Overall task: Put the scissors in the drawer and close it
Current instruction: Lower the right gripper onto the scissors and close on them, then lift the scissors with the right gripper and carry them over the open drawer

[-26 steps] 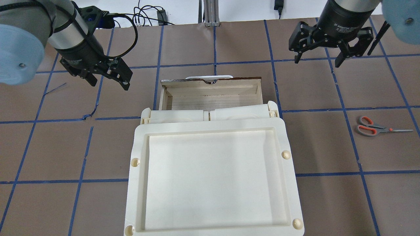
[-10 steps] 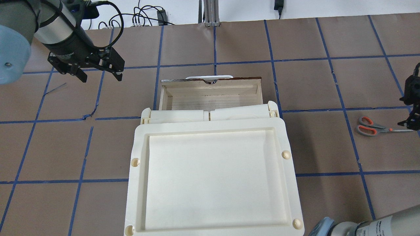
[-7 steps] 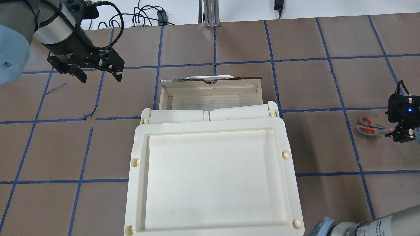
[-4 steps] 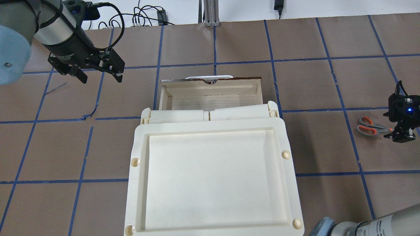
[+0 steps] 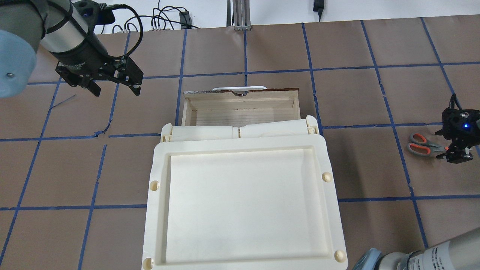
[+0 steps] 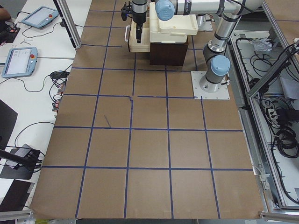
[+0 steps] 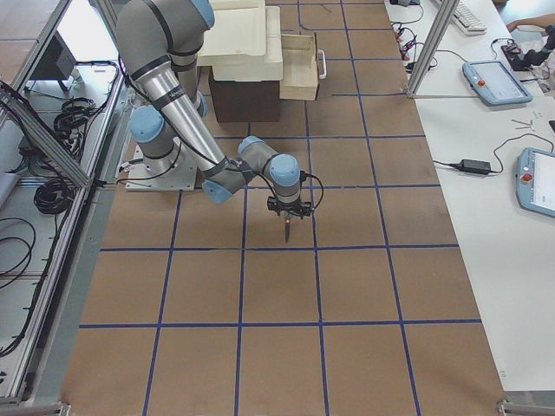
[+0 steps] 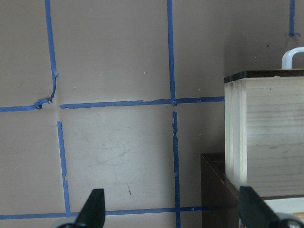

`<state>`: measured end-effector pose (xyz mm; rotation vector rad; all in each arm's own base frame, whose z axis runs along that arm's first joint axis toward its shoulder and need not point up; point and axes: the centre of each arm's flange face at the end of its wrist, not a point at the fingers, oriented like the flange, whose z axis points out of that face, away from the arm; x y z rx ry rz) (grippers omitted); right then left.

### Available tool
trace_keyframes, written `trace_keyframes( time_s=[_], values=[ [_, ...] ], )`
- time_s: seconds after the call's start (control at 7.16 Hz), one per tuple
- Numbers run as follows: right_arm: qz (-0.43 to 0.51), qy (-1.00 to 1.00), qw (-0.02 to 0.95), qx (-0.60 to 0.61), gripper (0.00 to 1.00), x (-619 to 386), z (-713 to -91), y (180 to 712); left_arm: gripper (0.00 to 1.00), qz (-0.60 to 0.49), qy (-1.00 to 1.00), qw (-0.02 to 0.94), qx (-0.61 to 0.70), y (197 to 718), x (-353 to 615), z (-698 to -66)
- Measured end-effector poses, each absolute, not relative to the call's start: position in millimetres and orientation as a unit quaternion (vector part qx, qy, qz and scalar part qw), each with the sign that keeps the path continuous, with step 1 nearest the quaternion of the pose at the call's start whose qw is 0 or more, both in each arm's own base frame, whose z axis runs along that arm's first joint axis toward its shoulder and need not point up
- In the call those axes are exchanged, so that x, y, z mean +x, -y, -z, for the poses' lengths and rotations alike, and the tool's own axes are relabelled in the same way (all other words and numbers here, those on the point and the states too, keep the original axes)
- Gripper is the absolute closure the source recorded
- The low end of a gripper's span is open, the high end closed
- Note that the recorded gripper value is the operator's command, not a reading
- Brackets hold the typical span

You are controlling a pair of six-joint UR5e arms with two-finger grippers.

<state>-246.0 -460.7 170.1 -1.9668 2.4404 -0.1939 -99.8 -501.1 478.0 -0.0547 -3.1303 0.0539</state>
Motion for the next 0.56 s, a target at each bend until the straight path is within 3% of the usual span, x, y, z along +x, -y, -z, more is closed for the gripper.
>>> trace_keyframes(
  time_s=[0.28,0.56],
  values=[
    [0.06,-0.776,0.002,-0.628,0.89,-244.6,-169.7,461.0,0.0,-0.017,1.0,0.005,-0.018,501.1,-100.0,-477.6],
    [0.057,-0.775,-0.001,-0.629,0.97,-243.8,-173.3,461.2,0.0,-0.017,1.0,0.005,-0.018,501.2,-100.0,-477.4]
  ],
)
